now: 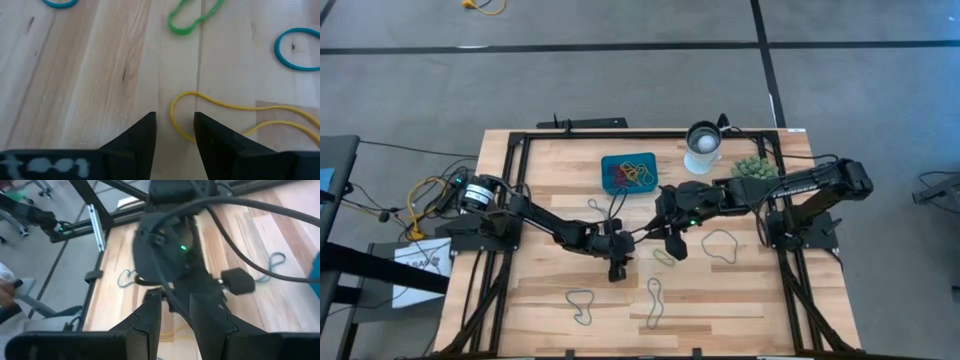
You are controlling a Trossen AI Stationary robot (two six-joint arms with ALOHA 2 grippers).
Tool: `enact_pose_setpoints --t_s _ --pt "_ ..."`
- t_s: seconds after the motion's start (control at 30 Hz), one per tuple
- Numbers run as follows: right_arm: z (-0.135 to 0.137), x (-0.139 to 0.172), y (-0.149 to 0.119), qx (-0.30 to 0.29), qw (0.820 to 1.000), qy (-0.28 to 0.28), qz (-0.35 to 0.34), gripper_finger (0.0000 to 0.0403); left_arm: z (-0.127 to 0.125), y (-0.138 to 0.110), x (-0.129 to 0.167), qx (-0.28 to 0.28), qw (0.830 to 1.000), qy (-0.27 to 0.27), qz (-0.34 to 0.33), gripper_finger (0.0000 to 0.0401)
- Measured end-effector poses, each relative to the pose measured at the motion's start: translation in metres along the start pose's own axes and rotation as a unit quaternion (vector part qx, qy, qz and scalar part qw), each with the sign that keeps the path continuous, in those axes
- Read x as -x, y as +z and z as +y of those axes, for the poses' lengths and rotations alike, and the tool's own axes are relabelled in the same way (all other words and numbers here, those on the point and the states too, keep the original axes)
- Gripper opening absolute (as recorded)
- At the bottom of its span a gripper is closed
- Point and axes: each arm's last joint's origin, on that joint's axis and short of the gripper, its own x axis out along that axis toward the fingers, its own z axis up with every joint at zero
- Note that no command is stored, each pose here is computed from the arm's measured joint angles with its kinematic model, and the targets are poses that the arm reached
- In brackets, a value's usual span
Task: Pick and place items into bin
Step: Put the yellow rubber band into the blue bin
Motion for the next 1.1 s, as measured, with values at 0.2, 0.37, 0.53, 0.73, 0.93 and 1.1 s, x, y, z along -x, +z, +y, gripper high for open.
enact_pose_setpoints --t_s 0.2,0.37,0.53,0.73,0.93,1.1 --pt "-0.004 0.001 0.000 -0.003 1.000 -0.007 0.001 0.0095 0.003 -0.002 0.000 -0.006 1.000 0.013 0.012 0.0071" --pt "-0.004 0.001 -0.001 -0.004 1.000 -0.008 0.006 0.0095 0.005 -0.003 0.000 -0.015 1.000 0.015 0.019 0.0008" --pt "-0.004 0.001 -0.002 -0.004 1.000 -0.010 0.012 0.0095 0.004 0.002 0.004 -0.026 1.000 -0.002 0.007 0.0001" --pt "-0.005 0.001 -0.004 -0.006 1.000 -0.013 0.026 0.0095 0.000 0.030 0.030 -0.042 0.999 -0.010 -0.021 0.0000" --pt "-0.005 0.002 -0.005 -0.006 0.999 -0.011 0.032 0.0095 0.003 0.062 0.067 -0.081 0.995 0.048 -0.023 0.0000" --pt "0.000 0.002 -0.012 -0.004 0.998 -0.013 0.059 0.0095 0.021 0.082 0.099 -0.114 0.981 0.158 0.007 0.0000"
